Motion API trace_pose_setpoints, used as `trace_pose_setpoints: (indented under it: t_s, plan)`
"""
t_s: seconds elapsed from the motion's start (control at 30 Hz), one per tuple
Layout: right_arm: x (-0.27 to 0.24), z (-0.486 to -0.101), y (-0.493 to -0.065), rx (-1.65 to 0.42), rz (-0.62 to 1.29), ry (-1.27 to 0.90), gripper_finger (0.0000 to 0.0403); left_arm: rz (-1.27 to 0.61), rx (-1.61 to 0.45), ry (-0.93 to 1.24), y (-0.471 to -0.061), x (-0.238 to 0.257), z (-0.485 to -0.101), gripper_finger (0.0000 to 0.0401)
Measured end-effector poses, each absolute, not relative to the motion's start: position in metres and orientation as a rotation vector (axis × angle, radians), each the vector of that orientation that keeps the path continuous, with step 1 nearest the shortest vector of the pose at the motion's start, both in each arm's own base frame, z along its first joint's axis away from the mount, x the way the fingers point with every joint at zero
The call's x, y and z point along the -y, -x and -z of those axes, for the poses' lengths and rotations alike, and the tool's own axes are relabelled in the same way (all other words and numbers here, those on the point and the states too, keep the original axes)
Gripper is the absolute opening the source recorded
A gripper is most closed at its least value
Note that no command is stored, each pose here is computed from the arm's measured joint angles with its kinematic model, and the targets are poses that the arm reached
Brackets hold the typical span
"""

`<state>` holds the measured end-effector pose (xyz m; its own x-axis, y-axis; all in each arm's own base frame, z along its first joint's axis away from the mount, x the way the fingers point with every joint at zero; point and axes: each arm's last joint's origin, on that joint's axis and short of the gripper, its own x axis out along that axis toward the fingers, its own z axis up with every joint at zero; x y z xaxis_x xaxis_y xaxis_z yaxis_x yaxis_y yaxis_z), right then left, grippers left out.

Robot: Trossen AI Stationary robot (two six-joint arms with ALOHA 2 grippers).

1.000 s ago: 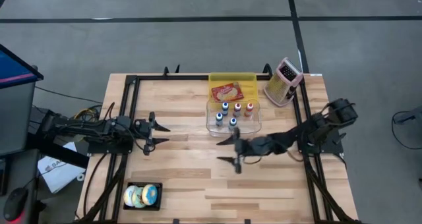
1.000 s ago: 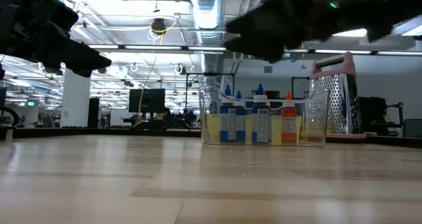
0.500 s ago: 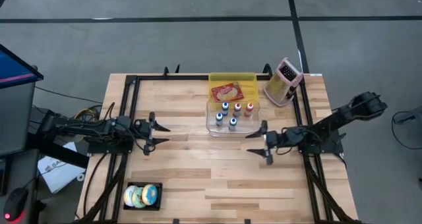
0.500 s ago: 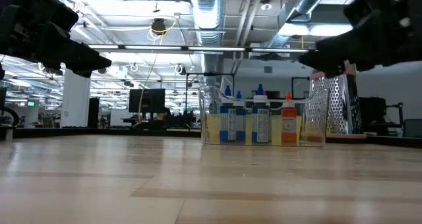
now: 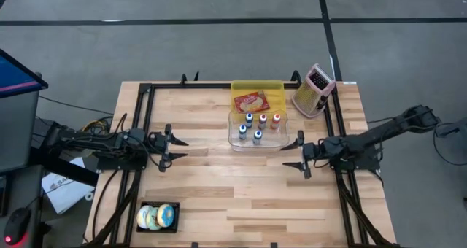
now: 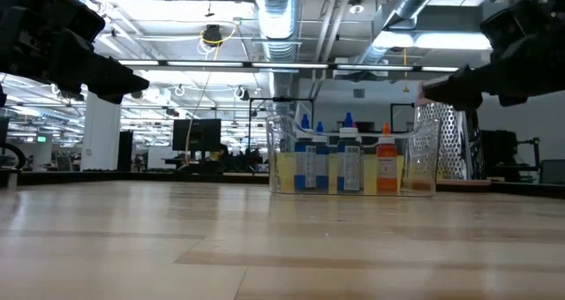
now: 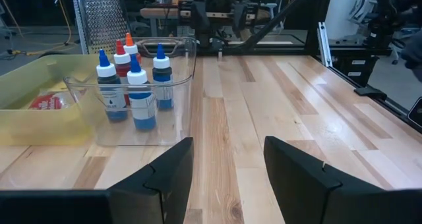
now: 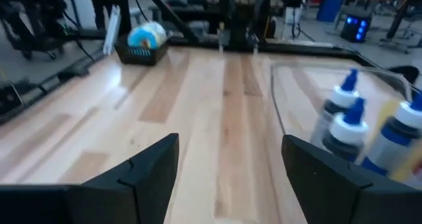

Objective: Pick & Place Food Item
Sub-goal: Return to Home Position

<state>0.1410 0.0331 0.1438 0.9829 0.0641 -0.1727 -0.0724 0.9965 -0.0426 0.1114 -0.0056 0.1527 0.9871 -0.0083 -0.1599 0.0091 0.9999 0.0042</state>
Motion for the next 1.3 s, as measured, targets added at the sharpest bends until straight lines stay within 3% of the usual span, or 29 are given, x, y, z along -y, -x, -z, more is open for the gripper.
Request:
trace_pose_setpoints:
  t_s: [0.3, 0.67, 0.93, 1.3]
  plan:
    - [-0.021, -0.144, -0.119, -0.241, -0.024, 0.086, 0.0260, 0.009, -0.161, -0.005, -0.111, 0.006, -0.153, 0.0182]
    - [-0.009, -0.155, -0.107, -0.129, 0.035, 0.140, 0.0260, 0.009, -0.160, -0.005, -0.111, 0.006, -0.153, 0.0182]
    - [0.004, -0.155, -0.107, -0.124, 0.168, -0.012, 0.0260, 0.009, -0.160, -0.005, -0.111, 0.006, -0.153, 0.0182]
    - [0.011, -0.155, -0.107, -0.123, 0.234, -0.018, 0.0260, 0.009, -0.159, -0.005, -0.111, 0.006, -0.153, 0.0182]
